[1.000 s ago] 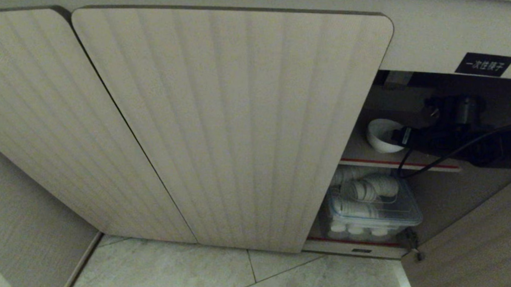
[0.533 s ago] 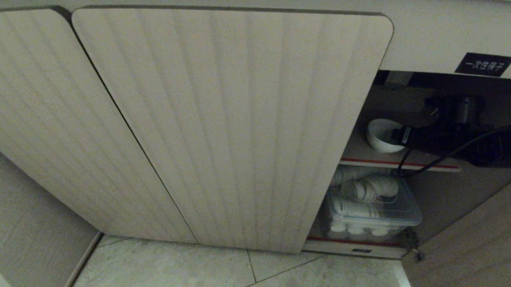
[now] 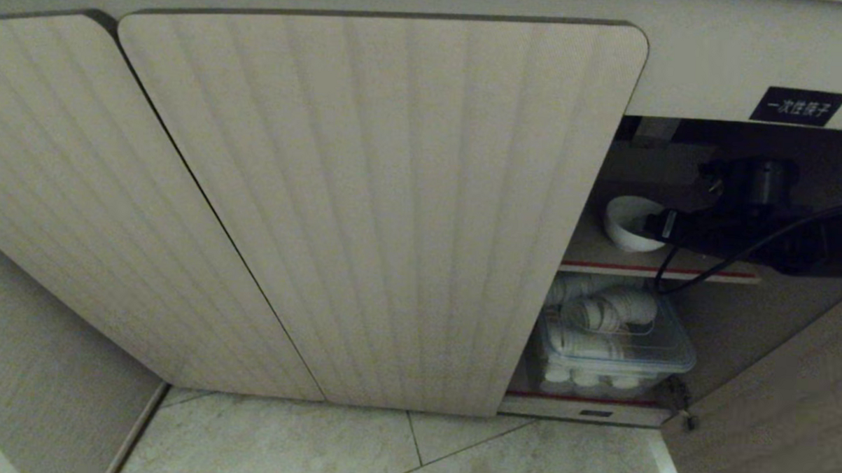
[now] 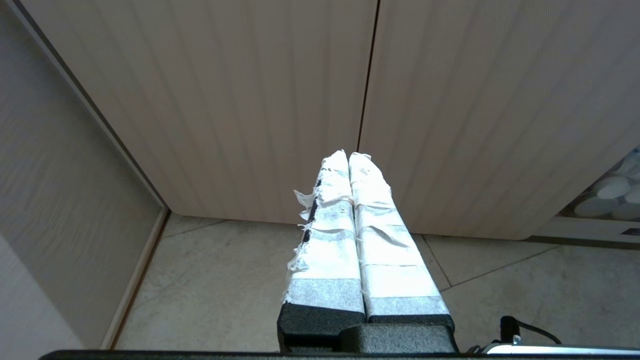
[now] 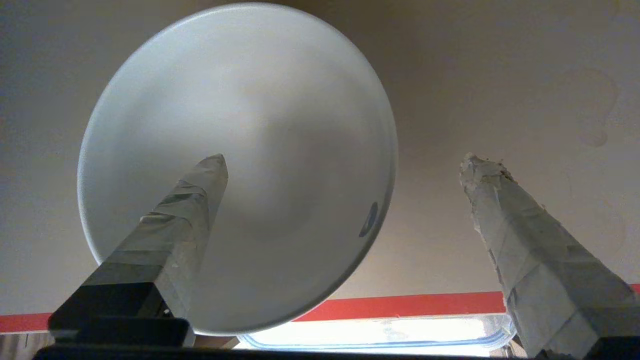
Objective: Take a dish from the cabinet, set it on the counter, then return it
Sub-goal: Take the bowl from the cabinet
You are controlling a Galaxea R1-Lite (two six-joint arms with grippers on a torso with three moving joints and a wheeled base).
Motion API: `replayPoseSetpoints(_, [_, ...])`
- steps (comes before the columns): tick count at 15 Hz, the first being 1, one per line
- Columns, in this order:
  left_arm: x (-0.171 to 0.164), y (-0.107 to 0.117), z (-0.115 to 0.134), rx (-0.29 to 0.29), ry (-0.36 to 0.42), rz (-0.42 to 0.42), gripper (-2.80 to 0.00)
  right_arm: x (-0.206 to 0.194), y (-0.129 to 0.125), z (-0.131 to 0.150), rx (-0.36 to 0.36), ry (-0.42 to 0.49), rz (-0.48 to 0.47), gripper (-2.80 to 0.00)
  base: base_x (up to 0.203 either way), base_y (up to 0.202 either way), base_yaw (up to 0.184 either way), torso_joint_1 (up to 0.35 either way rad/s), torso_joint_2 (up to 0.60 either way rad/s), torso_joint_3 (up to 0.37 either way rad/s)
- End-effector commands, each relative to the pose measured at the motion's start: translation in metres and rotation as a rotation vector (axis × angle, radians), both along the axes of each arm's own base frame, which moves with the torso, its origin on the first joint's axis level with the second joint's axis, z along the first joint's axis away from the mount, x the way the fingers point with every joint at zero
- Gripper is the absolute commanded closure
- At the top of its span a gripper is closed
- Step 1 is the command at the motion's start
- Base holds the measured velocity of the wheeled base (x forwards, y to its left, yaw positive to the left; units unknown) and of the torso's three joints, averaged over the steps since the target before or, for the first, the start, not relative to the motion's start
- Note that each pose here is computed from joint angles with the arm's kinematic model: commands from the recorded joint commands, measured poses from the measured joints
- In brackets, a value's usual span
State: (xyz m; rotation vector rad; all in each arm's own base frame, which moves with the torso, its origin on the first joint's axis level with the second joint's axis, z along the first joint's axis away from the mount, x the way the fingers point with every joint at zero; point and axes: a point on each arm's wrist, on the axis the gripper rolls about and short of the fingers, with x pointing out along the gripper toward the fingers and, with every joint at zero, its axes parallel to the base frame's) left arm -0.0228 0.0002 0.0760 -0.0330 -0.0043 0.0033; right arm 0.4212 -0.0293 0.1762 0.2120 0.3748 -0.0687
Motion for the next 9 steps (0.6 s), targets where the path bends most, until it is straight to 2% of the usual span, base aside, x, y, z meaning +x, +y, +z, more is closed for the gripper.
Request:
replayPoseSetpoints(1, [-0.0001, 0.0000, 0.0003, -0.001, -0.002, 0.001, 0.00, -0.0001, -0.0002, -0.0007, 0.002, 0.007, 0.000, -2.80, 0.000, 0.000, 0.000, 0.000, 0.00, 0.000])
replayPoseSetpoints(8, [-0.0001, 0.0000, 0.0003, -0.001, -0.002, 0.001, 0.00, -0.0005, -0.0002, -0.0025, 0.000, 0.028, -0.001, -2.80, 0.000, 0.000, 0.000, 0.000, 0.00, 0.000])
replayPoseSetpoints(9, [-0.0001, 0.0000, 0.0002, -0.001, -0.001, 0.001, 0.00, -0.0004, -0.0002, -0.0027, 0.000, 0.028, -0.001, 0.00, 0.000, 0.000, 0.000, 0.000, 0.00, 0.000])
